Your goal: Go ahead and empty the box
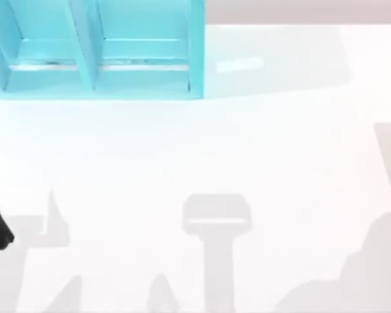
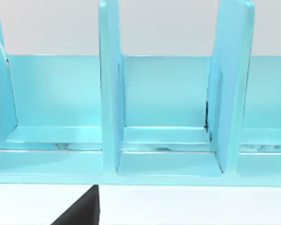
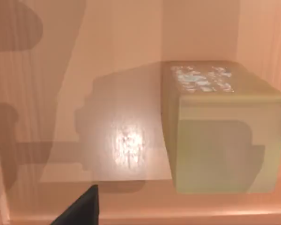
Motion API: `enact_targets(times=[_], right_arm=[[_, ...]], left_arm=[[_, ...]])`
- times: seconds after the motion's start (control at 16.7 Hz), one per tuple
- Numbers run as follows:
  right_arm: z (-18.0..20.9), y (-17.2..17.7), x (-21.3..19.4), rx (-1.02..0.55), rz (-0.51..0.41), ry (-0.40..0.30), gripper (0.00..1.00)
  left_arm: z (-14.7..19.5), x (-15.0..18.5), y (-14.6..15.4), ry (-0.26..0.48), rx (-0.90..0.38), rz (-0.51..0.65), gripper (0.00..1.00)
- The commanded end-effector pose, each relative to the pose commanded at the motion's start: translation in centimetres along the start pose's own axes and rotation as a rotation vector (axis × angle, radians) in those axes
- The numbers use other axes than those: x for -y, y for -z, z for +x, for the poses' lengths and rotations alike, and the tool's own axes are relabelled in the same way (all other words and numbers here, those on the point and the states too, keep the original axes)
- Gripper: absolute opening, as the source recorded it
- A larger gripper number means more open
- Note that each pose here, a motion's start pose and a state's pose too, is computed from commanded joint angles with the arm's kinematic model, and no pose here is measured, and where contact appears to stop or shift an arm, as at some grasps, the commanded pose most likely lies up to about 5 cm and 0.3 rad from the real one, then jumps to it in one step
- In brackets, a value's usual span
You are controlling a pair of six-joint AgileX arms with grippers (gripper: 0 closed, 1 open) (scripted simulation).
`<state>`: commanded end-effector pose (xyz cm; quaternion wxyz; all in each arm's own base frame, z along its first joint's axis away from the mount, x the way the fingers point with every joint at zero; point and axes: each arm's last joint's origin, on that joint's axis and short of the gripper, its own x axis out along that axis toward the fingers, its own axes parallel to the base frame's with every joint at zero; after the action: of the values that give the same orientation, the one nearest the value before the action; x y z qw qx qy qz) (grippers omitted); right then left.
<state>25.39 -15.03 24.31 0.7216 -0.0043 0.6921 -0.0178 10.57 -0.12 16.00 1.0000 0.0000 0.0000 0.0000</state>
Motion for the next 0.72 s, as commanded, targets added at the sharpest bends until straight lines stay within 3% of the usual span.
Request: enact_targets(times=[0.48, 0.72], right_arm=[[0.2, -0.3, 0.9, -0.039, -0.001, -0.022, 1.0], [3.3, -0.4, 1.0, -0.044, 0.002, -0.025, 1.0]], left_arm=[[0.0, 0.0, 0.0, 0.0, 0.0, 0.0, 1.0], [0.0, 0.0, 0.0, 0.0, 0.0, 0.0, 1.0]])
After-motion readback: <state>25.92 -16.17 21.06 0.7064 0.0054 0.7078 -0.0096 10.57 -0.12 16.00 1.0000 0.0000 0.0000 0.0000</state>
